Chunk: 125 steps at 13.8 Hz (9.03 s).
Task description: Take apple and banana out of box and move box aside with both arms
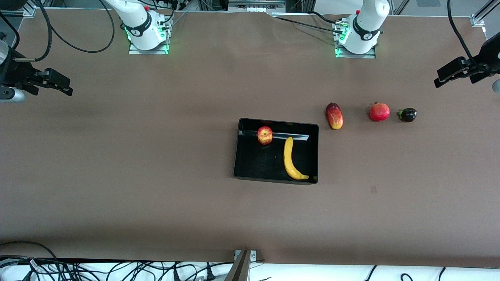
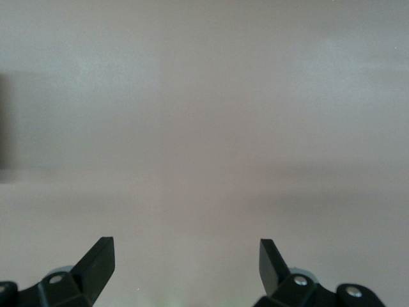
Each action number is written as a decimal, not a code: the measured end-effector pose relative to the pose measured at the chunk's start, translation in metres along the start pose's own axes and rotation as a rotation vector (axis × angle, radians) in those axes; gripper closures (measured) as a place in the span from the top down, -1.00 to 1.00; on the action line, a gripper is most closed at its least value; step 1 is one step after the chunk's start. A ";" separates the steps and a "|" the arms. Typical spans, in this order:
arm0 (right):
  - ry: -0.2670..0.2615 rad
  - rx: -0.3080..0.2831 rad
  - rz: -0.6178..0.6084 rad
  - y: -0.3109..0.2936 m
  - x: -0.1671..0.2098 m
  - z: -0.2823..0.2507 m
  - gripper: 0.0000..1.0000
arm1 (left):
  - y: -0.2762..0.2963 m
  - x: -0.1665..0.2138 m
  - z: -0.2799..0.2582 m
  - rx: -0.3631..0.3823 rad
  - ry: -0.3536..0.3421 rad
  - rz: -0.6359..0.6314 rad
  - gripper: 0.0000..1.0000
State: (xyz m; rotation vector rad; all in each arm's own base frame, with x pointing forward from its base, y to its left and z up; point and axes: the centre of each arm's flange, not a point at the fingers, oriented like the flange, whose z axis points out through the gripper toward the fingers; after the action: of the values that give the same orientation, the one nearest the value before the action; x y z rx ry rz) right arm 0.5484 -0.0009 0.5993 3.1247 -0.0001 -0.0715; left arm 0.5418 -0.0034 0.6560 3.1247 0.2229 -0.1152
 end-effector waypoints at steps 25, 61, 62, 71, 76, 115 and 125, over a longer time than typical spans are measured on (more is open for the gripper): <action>0.000 0.000 -0.005 -0.003 0.000 0.000 1.00 | 0.210 0.059 0.189 0.058 -0.039 -0.337 1.00; -0.001 -0.001 -0.011 -0.006 0.000 0.000 1.00 | 0.449 -0.036 0.453 -0.033 -0.056 -0.176 0.30; -0.001 -0.001 -0.011 -0.006 0.000 0.000 1.00 | 0.445 -0.031 0.439 -0.031 -0.058 -0.185 0.30; -0.001 -0.001 -0.012 -0.007 0.000 0.000 1.00 | 0.255 0.084 0.301 -0.004 -0.207 -0.140 0.30; -0.002 -0.001 -0.012 -0.007 0.000 0.000 1.00 | 0.064 0.151 0.313 0.002 -0.234 0.038 0.30; -0.001 -0.001 -0.014 -0.008 0.000 0.000 1.00 | 0.368 0.042 0.425 -0.020 -0.037 -0.105 1.00; -0.001 -0.001 -0.014 -0.008 0.000 0.000 1.00 | 0.368 0.046 0.492 0.001 0.002 -0.131 0.87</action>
State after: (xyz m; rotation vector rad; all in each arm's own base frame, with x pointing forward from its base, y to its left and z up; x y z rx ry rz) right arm 0.5484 0.0067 0.5990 3.1244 0.0214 -0.0735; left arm 0.6037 -0.3668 0.1623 3.1096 0.4274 -0.1128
